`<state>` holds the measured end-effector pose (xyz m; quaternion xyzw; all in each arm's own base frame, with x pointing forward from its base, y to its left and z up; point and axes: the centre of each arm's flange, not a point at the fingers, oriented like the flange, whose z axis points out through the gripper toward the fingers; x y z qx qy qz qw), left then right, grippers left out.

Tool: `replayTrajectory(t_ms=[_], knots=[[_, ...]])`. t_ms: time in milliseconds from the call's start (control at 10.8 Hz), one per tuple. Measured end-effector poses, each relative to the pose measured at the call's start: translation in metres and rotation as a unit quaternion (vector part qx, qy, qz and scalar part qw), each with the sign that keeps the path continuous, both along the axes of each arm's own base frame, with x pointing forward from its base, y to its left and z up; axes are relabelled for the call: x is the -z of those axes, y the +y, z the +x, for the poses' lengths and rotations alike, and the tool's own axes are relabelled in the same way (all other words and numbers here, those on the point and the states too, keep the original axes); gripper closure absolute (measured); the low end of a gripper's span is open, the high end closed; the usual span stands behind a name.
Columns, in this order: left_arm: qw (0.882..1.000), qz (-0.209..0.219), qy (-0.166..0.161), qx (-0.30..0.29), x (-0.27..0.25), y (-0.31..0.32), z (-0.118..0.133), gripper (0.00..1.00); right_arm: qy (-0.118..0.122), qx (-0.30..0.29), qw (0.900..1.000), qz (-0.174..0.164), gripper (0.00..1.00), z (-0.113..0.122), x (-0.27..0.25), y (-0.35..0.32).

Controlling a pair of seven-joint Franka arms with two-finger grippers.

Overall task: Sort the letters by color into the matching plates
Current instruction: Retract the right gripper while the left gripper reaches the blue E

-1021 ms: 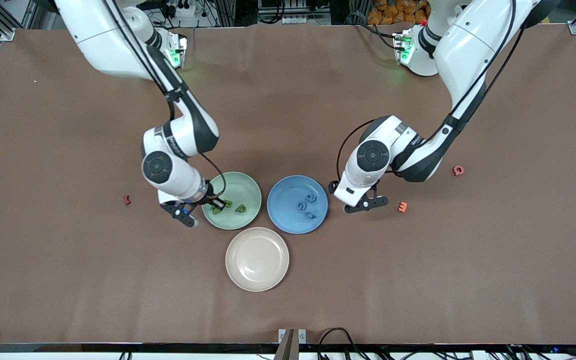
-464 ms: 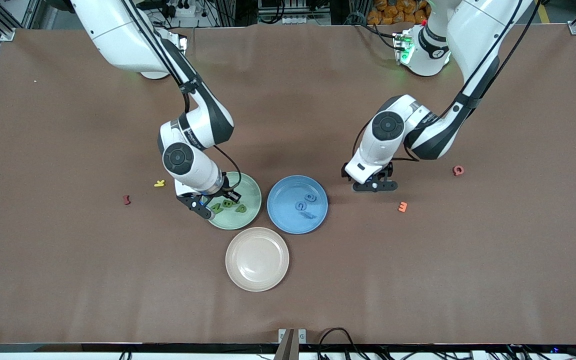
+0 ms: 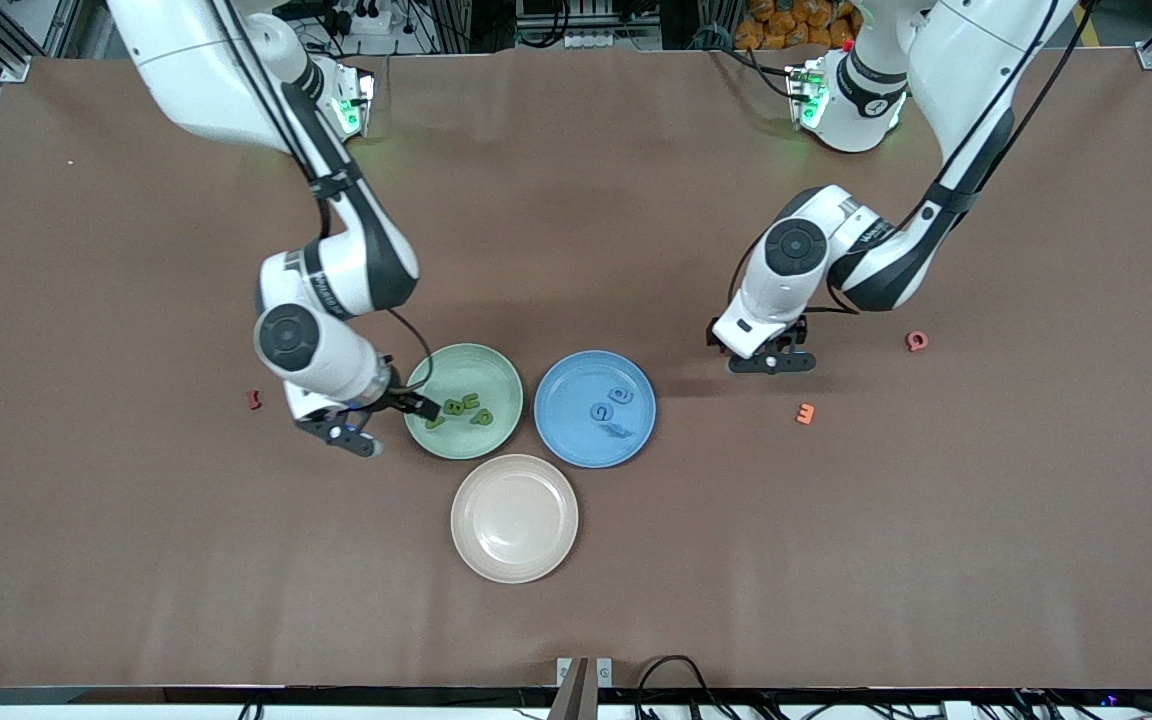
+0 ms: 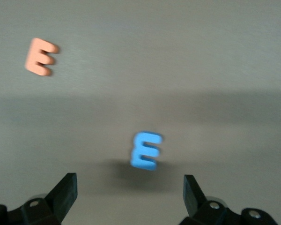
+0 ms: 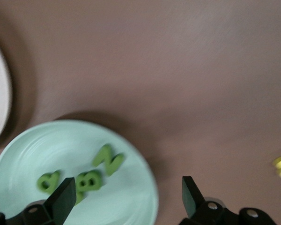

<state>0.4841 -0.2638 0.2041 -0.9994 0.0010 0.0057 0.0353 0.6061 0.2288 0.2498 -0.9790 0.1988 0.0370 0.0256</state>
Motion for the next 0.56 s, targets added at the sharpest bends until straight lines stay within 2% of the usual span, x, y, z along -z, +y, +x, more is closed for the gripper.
replayTrajectory(t_ms=[278, 557], knots=[[0.999, -0.003, 0.003, -0.034, 0.006, 0.033, 0.016, 0.00, -0.009, -0.046, 0.999, -0.001, 0.00, 0.023, -0.006, -0.077], [0.999, -0.007, 0.010, -0.040, 0.013, 0.039, 0.019, 0.00, -0.018, -0.068, 0.998, -0.001, 0.00, 0.038, -0.011, -0.146]])
